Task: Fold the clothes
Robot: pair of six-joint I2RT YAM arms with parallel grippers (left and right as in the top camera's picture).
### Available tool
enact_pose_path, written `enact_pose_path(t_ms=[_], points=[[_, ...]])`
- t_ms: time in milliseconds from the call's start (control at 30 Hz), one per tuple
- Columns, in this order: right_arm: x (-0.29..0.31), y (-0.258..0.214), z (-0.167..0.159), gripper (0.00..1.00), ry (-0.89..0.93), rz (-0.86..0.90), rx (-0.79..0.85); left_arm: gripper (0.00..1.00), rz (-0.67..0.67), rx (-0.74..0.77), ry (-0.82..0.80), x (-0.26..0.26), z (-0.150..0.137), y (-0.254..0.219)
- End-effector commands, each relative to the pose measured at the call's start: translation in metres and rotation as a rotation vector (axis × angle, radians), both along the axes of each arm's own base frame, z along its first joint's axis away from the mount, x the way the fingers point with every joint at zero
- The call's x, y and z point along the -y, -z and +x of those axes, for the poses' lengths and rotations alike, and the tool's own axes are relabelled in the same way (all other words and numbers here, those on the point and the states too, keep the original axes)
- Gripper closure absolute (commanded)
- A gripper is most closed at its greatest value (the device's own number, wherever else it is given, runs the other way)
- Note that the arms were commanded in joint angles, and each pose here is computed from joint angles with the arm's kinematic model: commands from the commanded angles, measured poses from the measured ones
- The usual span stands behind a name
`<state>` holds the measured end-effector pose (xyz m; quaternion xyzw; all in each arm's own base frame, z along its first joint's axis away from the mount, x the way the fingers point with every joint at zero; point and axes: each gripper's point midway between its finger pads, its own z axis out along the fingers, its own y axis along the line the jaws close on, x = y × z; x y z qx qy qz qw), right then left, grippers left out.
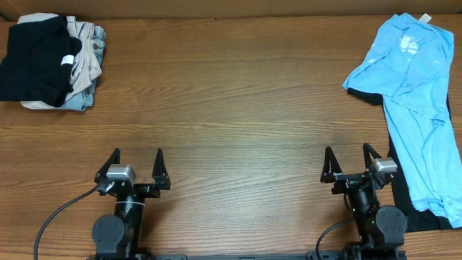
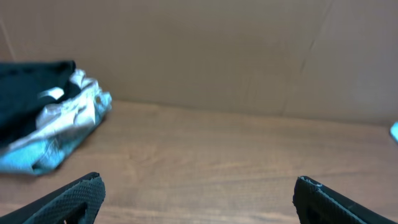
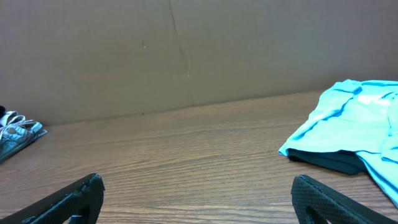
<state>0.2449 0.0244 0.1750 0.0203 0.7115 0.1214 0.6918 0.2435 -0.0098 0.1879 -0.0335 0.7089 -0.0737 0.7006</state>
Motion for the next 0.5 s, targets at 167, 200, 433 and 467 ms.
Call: enact_pose_path(t_ms=[167, 200, 433, 467], points=[[-0.0012, 0.0017, -0.0002, 0.00, -0.005, -0.001, 0.005, 0.00, -0.042, -0.067, -0.027, -0.0038, 0.0025, 0.0308], [-0.0012, 0.0017, -0.0002, 0.00, -0.005, -0.001, 0.005, 0.00, -0.042, -0.070, -0.027, -0.0038, 0.0025, 0.0315], [-0.0012, 0.0017, -0.0002, 0.00, -0.005, 0.000, 0.005, 0.00, -0.042, -0.071, -0.027, -0.0037, 0.0026, 0.0317], [-0.0012, 0.0017, -0.0002, 0.00, -0.005, -0.001, 0.005, 0.00, -0.042, -0.071, -0.027, -0.0037, 0.0026, 0.0319]])
